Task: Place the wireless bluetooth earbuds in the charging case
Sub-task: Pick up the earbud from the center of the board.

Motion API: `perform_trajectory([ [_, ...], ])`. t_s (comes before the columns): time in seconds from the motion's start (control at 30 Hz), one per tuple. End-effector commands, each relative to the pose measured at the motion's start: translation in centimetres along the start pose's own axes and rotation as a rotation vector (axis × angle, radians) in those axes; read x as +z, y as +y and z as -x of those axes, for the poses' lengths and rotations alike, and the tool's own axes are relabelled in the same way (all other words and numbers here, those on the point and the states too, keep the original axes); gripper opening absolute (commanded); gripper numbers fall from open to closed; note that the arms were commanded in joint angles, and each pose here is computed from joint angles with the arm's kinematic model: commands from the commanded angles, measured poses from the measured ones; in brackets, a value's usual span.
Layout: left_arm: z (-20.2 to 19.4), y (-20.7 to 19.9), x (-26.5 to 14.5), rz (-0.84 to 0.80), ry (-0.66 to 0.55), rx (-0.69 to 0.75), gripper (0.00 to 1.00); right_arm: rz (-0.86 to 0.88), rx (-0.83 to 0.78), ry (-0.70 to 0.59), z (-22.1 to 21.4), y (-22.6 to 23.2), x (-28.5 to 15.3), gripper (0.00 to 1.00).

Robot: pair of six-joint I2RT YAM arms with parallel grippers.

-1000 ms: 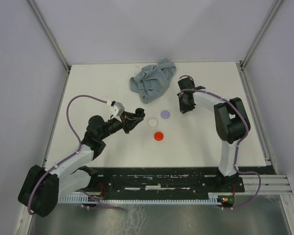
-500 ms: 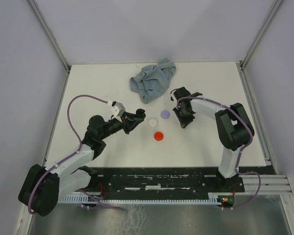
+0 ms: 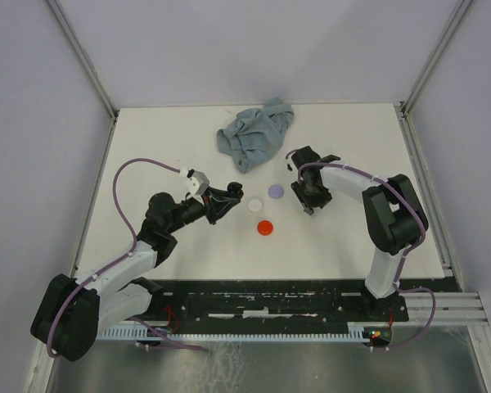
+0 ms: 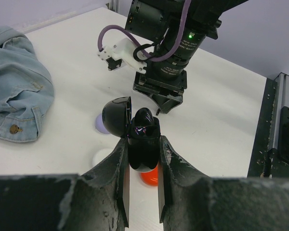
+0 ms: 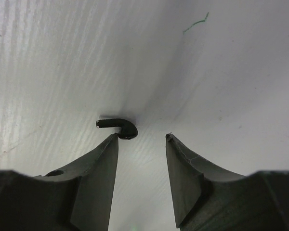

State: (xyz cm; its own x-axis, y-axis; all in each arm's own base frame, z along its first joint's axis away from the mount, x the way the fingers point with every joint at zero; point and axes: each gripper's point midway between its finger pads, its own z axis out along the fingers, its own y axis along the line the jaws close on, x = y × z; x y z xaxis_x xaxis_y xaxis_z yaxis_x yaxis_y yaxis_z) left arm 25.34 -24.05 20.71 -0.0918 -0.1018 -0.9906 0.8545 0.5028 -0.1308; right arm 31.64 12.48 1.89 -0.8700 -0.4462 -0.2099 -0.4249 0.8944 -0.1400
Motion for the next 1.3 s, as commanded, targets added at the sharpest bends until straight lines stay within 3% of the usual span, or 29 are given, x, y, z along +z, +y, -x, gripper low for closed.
perform_trajectory([
  [0.0,2.6,-0.2,0.5,-0.025,-0.060,0.095,0.03,-0.103,-0.005,-0.033,0.4,-2.4,-1.6,0.53],
  [0.23,2.6,-0.1,0.5,-0.021,-0.060,0.096,0.03,-0.185,0.101,-0.053,0.9,-4.3,-2.4,0.54],
  [0.53,2.5,0.1,0.6,-0.018,-0.056,0.094,0.03,-0.041,0.255,-0.114,2.4,-1.7,-4.2,0.56],
  [0.83,2.6,-0.1,0.7,-0.024,-0.058,0.092,0.03,-0.033,0.399,-0.065,3.2,-0.8,-2.0,0.54],
  [1.27,2.6,-0.1,0.7,-0.026,-0.058,0.089,0.03,-0.035,0.444,0.009,2.3,-0.5,1.3,0.45],
])
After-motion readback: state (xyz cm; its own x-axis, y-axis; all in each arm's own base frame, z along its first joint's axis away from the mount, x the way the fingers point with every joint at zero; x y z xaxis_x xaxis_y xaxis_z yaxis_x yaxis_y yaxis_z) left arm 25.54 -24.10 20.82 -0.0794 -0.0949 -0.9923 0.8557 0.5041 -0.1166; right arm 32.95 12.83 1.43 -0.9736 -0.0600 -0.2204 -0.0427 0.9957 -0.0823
